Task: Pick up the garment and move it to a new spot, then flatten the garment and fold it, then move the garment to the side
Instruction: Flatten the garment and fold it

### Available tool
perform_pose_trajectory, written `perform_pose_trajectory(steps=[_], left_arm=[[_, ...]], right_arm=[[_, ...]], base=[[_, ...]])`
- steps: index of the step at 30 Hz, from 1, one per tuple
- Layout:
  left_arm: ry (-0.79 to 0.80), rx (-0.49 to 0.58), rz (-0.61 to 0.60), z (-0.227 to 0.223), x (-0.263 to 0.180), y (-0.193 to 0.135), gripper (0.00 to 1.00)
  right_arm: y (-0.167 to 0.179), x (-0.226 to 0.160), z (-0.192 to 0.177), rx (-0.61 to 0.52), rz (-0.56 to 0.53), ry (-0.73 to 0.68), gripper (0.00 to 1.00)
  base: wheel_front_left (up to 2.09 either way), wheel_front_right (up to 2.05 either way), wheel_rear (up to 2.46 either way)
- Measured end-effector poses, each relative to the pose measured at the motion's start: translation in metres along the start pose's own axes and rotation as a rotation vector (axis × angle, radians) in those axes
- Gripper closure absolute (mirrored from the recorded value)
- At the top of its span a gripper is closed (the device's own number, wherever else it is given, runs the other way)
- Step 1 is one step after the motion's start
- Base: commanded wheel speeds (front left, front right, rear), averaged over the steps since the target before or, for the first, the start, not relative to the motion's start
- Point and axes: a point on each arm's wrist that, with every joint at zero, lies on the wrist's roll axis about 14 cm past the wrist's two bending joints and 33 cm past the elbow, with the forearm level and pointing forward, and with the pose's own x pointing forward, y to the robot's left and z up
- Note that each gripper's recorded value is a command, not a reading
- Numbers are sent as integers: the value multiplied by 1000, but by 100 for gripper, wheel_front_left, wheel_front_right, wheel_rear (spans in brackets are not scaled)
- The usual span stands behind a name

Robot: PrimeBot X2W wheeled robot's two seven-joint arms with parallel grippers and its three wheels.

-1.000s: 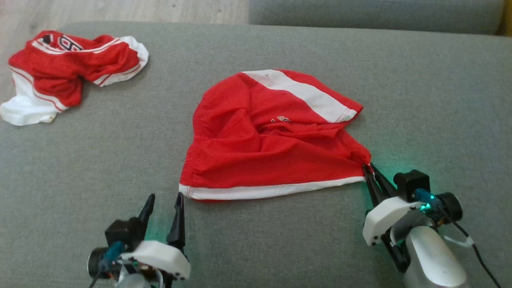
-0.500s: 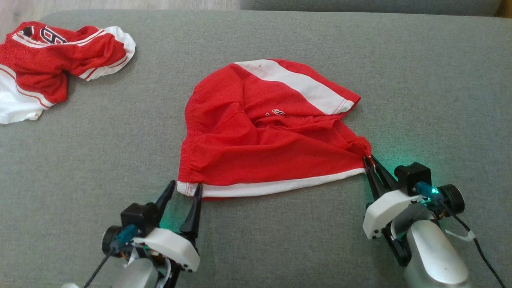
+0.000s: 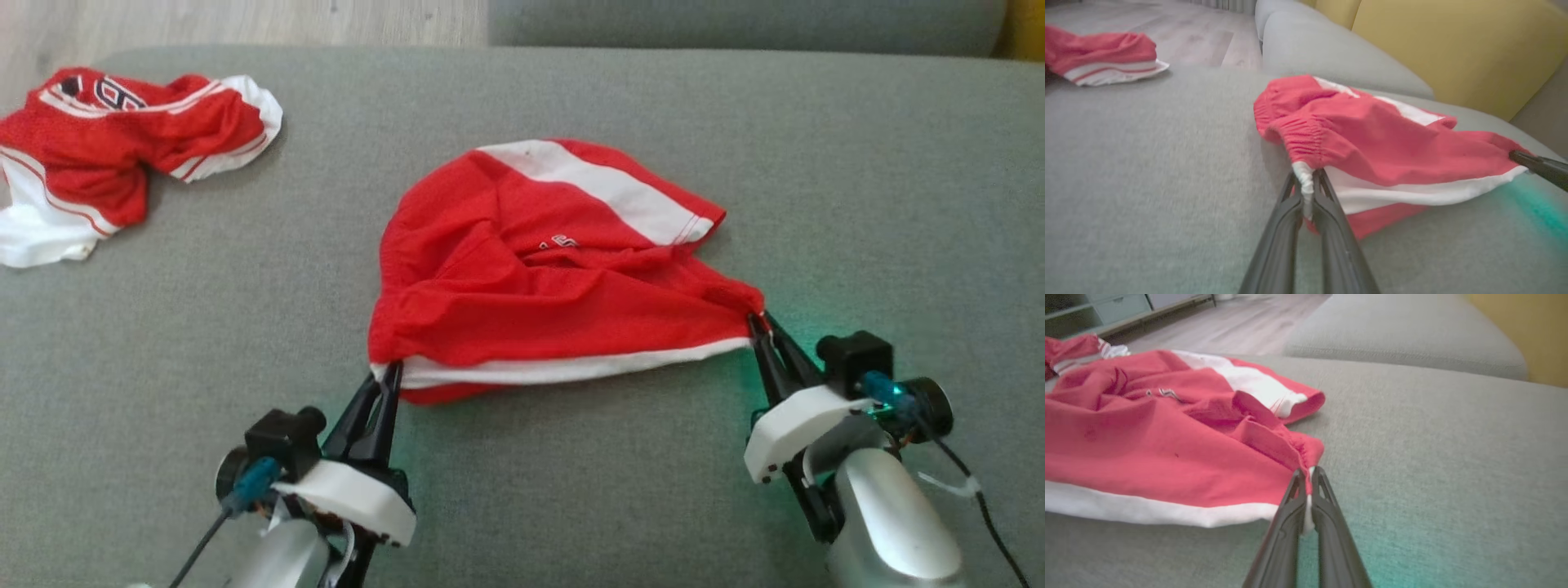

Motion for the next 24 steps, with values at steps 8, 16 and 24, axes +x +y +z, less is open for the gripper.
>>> perform_pose_trajectory(steps=[8,16,24], left_arm=[[-250,77,-74,78,-14,-24,100],[-595,271,-198,205,-63,-70,100],[-840,409,-359,306,-110,-133,100]], right_arm=[[-6,-18,75,49,-26,-253,100],[-11,-78,189,7,-58,-599,100],[-20,-153,270,-62,-120,-827,100]], base=[[0,0,0],[0,0,0],[0,0,0]])
